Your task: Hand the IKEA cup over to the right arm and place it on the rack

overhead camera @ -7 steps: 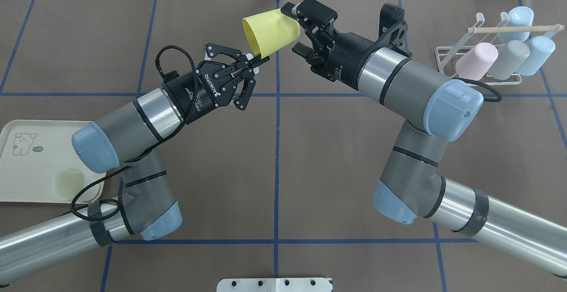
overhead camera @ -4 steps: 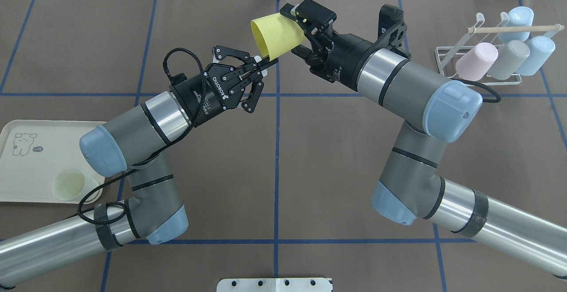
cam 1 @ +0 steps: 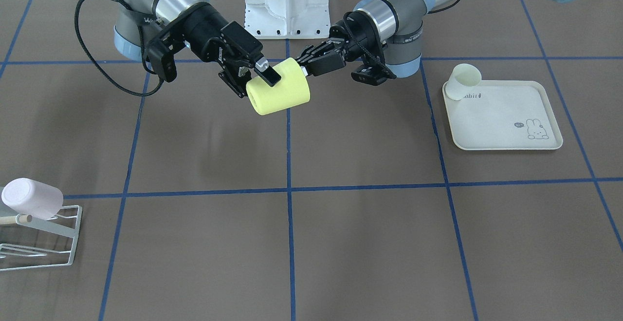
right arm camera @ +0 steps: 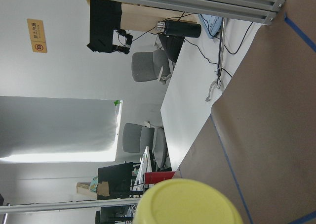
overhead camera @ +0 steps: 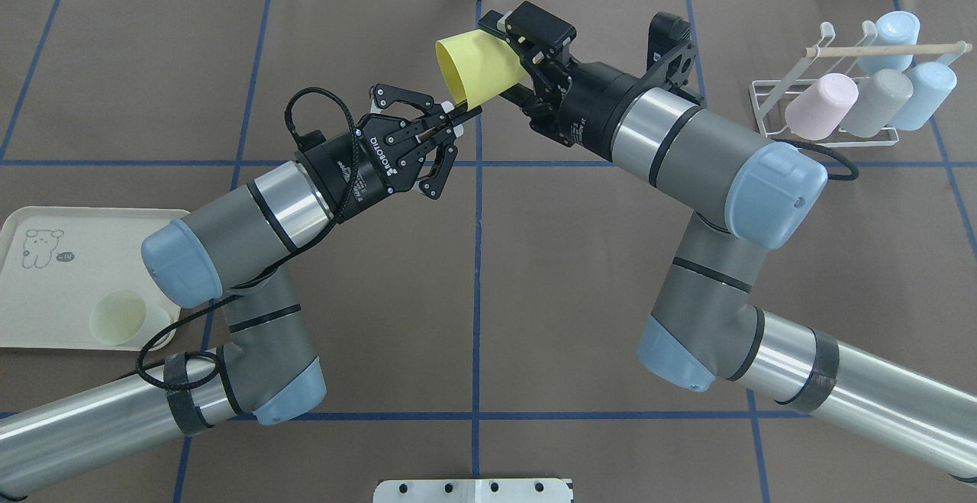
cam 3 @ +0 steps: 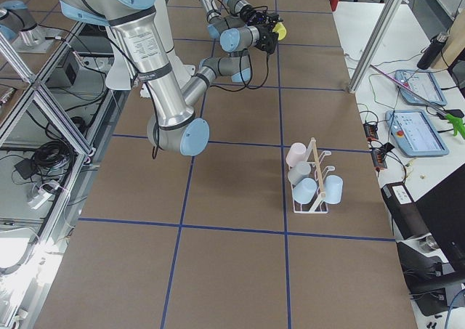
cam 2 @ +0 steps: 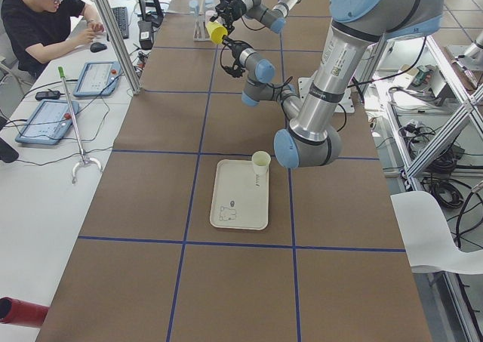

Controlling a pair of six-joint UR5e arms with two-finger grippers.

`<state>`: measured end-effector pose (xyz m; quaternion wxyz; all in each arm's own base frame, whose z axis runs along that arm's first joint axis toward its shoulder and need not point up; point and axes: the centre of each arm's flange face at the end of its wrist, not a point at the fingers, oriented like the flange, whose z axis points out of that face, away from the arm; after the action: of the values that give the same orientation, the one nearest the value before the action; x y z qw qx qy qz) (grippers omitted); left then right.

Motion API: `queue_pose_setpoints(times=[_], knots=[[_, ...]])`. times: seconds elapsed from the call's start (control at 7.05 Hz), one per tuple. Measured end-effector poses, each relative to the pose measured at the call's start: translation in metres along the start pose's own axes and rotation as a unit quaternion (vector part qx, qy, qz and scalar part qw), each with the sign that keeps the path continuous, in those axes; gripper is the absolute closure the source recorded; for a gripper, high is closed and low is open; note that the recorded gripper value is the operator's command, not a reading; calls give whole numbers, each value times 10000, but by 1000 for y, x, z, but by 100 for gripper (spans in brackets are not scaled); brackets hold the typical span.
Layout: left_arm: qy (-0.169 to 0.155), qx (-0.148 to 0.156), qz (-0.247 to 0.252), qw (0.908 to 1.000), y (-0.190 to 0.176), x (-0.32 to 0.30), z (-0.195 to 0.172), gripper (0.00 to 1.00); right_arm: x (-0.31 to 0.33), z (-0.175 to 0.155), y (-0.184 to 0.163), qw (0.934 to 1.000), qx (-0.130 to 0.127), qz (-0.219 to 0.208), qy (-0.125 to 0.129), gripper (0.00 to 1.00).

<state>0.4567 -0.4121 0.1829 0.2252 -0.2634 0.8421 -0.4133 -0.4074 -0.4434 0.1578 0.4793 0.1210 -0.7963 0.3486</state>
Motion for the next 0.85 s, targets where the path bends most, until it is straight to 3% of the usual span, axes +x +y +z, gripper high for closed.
queue_pose_setpoints(times=[0.14, 0.28, 0.43, 0.57, 0.85], knots=[[-4, -2, -4, 10000, 0, -1, 0, 100, 0, 0, 0, 10000, -2, 2, 0, 21], [-2, -10, -8, 10000, 1, -1, 0, 100, 0, 0, 0, 10000, -3, 8, 3, 92], [1, -19, -8, 10000, 2, -1, 1, 49, 1, 0, 0, 10000, -2, 36, 5, 100], [-1, -25, 1, 10000, 2, -1, 0, 1, 0, 0, 0, 10000, -5, 90, -4, 100], [-9, -32, 382, 9993, 3, -4, 0, 0, -5, 5, 0, 9998, -5, 184, -69, 100]])
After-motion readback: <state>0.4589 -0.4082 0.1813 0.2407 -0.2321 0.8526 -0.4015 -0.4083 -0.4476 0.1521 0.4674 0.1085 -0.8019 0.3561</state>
